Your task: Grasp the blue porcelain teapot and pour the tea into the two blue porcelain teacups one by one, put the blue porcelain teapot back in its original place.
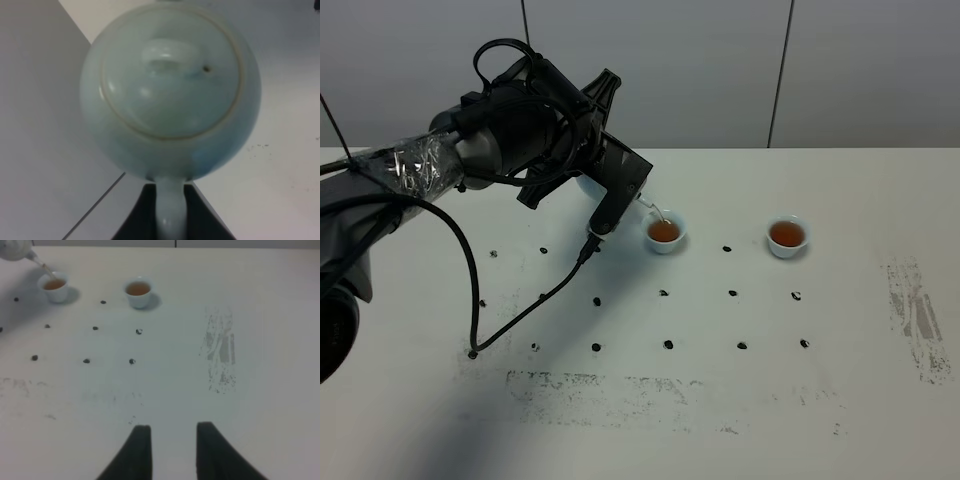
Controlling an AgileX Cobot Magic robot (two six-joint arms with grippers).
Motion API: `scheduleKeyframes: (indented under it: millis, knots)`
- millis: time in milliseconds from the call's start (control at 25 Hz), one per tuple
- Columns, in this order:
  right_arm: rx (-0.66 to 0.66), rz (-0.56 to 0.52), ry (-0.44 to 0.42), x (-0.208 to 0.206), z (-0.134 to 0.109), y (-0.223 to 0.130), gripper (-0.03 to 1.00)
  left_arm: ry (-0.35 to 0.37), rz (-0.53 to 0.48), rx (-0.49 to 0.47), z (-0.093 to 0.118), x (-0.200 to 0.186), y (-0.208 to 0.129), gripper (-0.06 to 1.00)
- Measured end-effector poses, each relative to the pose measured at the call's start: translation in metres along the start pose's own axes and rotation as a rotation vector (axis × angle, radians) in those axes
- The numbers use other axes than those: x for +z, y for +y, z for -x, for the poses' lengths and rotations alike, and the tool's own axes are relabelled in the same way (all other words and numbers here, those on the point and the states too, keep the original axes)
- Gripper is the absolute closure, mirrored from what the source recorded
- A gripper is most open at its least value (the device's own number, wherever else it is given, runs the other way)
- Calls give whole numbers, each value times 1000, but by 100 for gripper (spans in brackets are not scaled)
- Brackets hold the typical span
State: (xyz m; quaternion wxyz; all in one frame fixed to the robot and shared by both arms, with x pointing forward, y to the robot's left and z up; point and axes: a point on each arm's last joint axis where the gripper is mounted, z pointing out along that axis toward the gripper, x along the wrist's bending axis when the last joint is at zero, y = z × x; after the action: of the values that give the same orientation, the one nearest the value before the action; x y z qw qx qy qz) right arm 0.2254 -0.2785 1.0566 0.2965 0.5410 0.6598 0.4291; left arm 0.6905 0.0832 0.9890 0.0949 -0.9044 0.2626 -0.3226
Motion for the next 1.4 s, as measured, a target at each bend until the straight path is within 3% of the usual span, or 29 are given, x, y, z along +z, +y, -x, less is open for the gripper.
scheduleKeyframes:
  millis: [600,840,1240,1400]
  knots:
    - [0,0,0,0,0,0,76,-2,10,-11,0,0,1,87]
    - [0,0,0,0,0,0,76,-26,71,-86,2,1,5,87]
    - [0,0,0,0,0,0,76,-129,121,-202,14,3,-7,87]
    - [0,0,0,0,0,0,76,-143,156,-313,13,-5,-12,87]
